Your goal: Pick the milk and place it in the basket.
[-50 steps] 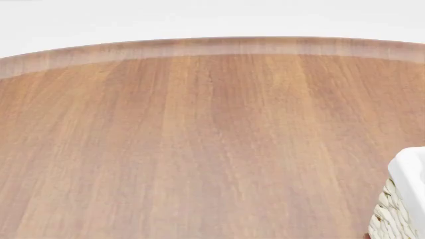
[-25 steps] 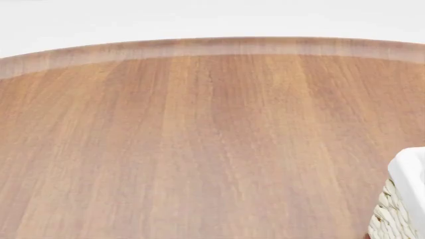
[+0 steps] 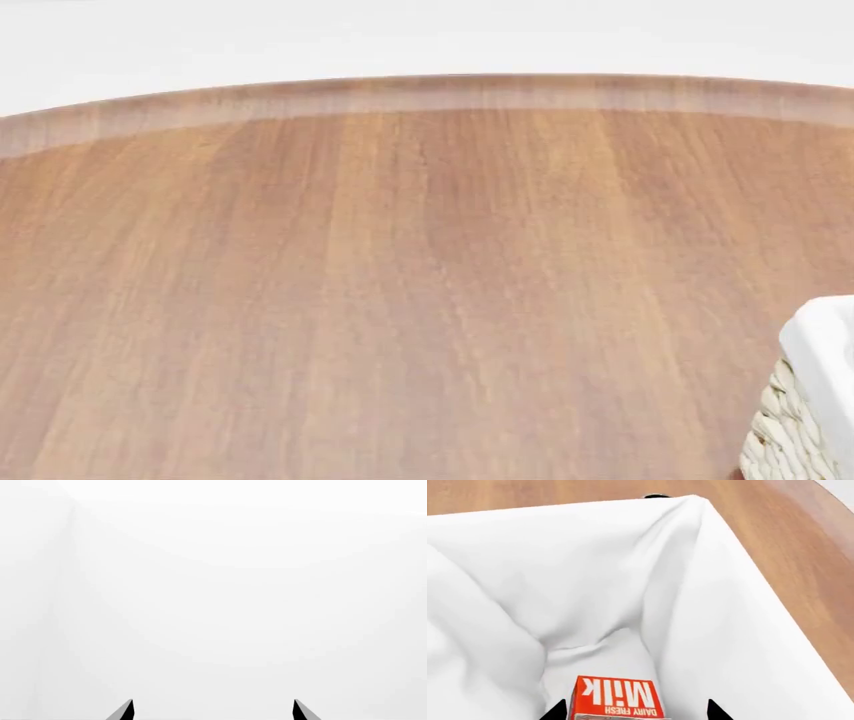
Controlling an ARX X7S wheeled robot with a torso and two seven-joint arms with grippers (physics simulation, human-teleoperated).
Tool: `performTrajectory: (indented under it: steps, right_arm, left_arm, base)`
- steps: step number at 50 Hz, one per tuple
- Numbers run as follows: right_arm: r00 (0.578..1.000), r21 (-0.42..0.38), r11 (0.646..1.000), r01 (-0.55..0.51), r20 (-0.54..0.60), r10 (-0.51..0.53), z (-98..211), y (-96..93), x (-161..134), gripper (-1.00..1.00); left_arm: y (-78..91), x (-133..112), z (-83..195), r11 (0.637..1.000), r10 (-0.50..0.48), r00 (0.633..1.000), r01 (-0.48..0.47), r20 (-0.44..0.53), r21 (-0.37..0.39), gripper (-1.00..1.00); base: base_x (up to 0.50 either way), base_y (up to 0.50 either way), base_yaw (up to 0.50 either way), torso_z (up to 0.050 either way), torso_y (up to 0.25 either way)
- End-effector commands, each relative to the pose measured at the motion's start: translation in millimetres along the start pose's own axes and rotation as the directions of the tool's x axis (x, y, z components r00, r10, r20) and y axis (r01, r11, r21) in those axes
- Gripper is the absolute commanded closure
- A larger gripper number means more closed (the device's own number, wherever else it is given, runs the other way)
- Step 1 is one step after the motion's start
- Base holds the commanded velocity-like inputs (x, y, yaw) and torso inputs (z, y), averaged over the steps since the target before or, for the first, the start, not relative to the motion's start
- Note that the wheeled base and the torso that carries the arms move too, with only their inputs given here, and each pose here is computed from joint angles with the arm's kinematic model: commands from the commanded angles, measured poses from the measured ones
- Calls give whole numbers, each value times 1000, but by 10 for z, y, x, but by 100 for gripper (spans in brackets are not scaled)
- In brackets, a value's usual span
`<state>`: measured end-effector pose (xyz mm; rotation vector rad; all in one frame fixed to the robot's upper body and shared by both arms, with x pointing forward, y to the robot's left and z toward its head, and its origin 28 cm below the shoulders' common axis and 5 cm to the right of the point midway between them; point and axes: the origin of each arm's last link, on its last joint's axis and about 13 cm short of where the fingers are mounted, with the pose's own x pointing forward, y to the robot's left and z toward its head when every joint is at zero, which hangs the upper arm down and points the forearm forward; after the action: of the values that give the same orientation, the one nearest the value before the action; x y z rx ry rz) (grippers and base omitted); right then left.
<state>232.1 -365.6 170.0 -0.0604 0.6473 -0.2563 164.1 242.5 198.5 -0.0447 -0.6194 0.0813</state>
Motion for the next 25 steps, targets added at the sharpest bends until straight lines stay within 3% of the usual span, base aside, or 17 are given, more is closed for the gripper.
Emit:
performTrajectory:
  steps: [1, 13, 25]
  right_arm:
    - [998, -20, 1000, 5, 68, -3, 127, 1, -132, -100]
    - [978, -53, 998, 29, 209, -17, 396, -6, -449, -100]
    - [928, -97, 993, 67, 370, -27, 662, 18, -848, -100]
  left_arm:
    - [11, 16, 1, 1000, 4, 1000, -4, 21, 2, -100]
    - [6, 15, -5, 1000, 1, 1000, -1, 17, 1, -100]
    - [10, 17, -1, 1000, 3, 1000, -3, 17, 1, -100]
  base:
    - [0, 0, 0, 0, 0]
    - [0, 0, 0, 0, 0]
    - [0, 0, 0, 0, 0]
